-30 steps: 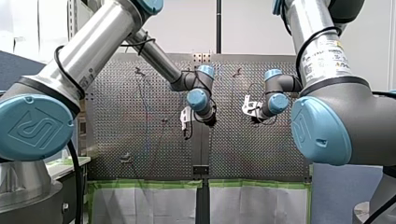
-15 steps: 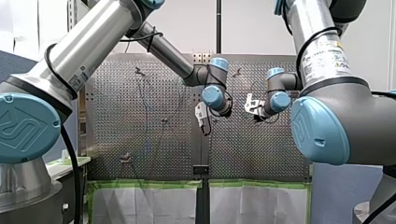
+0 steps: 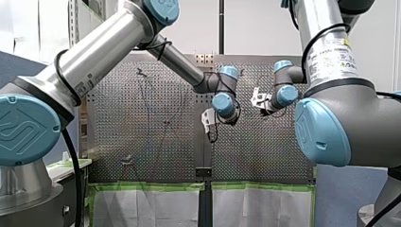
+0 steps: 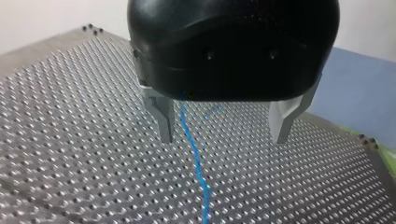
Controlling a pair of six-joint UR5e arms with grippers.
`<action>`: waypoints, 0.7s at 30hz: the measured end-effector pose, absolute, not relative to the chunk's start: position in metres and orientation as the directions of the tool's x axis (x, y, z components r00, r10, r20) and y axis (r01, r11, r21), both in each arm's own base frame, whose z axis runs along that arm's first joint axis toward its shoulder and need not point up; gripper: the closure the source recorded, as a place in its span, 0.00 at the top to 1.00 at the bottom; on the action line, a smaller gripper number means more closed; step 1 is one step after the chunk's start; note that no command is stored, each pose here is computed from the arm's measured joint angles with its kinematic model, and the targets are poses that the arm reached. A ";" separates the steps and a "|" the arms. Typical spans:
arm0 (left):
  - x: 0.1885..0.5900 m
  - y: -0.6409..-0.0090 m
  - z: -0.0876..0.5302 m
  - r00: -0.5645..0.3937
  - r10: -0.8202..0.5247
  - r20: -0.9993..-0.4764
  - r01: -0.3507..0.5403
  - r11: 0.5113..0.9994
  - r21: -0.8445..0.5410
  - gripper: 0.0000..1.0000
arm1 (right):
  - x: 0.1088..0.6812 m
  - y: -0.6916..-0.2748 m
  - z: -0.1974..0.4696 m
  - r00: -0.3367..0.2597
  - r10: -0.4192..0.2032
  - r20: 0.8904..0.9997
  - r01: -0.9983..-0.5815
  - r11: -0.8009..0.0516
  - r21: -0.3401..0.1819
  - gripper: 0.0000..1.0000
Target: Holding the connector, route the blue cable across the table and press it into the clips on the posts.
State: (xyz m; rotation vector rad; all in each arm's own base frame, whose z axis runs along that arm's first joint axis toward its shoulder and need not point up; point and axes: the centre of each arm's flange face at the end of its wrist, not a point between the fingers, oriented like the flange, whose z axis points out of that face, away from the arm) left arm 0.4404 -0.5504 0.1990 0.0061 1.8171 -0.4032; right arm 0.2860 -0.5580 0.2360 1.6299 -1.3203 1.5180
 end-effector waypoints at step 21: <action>0.461 -0.594 0.197 -0.221 -0.268 -0.938 0.171 0.936 -0.308 1.00 | 0.288 -0.555 0.232 -0.119 -0.297 0.947 -0.898 -0.375 -0.231 0.00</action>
